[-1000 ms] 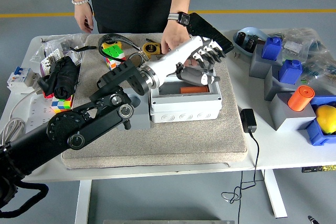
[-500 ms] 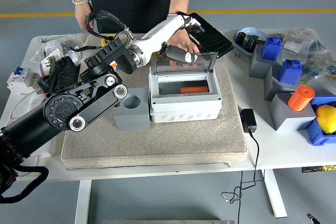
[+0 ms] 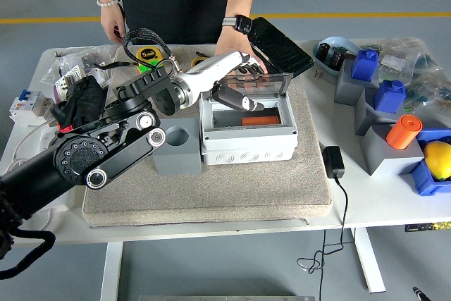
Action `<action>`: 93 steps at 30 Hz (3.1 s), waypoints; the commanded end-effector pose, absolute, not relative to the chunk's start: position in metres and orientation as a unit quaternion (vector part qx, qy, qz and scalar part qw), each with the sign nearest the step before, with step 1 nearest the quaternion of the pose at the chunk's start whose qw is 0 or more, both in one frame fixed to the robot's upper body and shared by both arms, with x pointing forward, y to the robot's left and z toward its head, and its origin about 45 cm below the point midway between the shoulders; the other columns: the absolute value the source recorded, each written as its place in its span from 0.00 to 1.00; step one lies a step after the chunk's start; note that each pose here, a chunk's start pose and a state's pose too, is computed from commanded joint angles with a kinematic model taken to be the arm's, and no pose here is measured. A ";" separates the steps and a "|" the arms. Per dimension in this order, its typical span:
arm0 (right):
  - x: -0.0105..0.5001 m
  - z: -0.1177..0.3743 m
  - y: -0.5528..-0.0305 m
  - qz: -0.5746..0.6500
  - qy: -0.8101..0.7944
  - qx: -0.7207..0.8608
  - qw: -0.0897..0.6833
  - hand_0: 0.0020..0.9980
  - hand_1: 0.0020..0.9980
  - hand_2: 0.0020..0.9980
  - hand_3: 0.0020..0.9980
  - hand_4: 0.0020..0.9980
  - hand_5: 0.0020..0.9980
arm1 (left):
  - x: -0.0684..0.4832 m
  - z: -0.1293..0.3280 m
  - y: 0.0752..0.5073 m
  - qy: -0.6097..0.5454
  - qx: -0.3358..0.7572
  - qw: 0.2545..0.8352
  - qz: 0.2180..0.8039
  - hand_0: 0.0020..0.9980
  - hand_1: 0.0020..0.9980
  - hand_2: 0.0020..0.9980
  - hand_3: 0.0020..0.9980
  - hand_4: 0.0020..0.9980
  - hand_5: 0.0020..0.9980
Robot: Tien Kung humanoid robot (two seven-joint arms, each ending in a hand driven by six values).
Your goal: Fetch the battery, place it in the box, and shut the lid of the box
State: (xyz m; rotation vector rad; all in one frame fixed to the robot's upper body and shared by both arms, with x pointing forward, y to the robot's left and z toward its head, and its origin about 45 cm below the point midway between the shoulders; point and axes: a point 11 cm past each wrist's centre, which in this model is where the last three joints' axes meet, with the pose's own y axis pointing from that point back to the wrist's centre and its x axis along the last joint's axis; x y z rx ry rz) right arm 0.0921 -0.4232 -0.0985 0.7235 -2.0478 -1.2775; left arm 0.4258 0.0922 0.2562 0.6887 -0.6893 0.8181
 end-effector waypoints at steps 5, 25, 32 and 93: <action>0.091 -0.099 -0.423 -0.483 -0.774 0.272 0.305 0.67 0.64 0.64 0.53 0.88 0.43 | 0.413 0.253 0.089 -0.312 0.317 0.816 0.369 0.77 0.75 0.73 0.70 0.93 0.32; 0.088 -0.099 -0.423 -0.484 -0.774 0.270 0.307 0.67 0.64 0.64 0.53 0.88 0.43 | 0.380 0.222 0.082 -0.271 0.319 0.844 0.335 0.72 0.73 0.70 0.66 0.92 0.32; 0.088 -0.099 -0.423 -0.483 -0.775 0.268 0.307 0.67 0.64 0.64 0.54 0.88 0.44 | 0.382 0.235 0.086 -0.250 0.277 0.856 0.356 0.70 0.72 0.69 0.66 0.91 0.31; 0.109 -0.094 -0.427 -0.485 -0.777 0.280 0.289 0.66 0.64 0.64 0.53 0.88 0.43 | 0.414 0.260 0.259 0.038 -0.078 0.755 0.650 0.26 0.32 0.46 0.51 0.93 0.30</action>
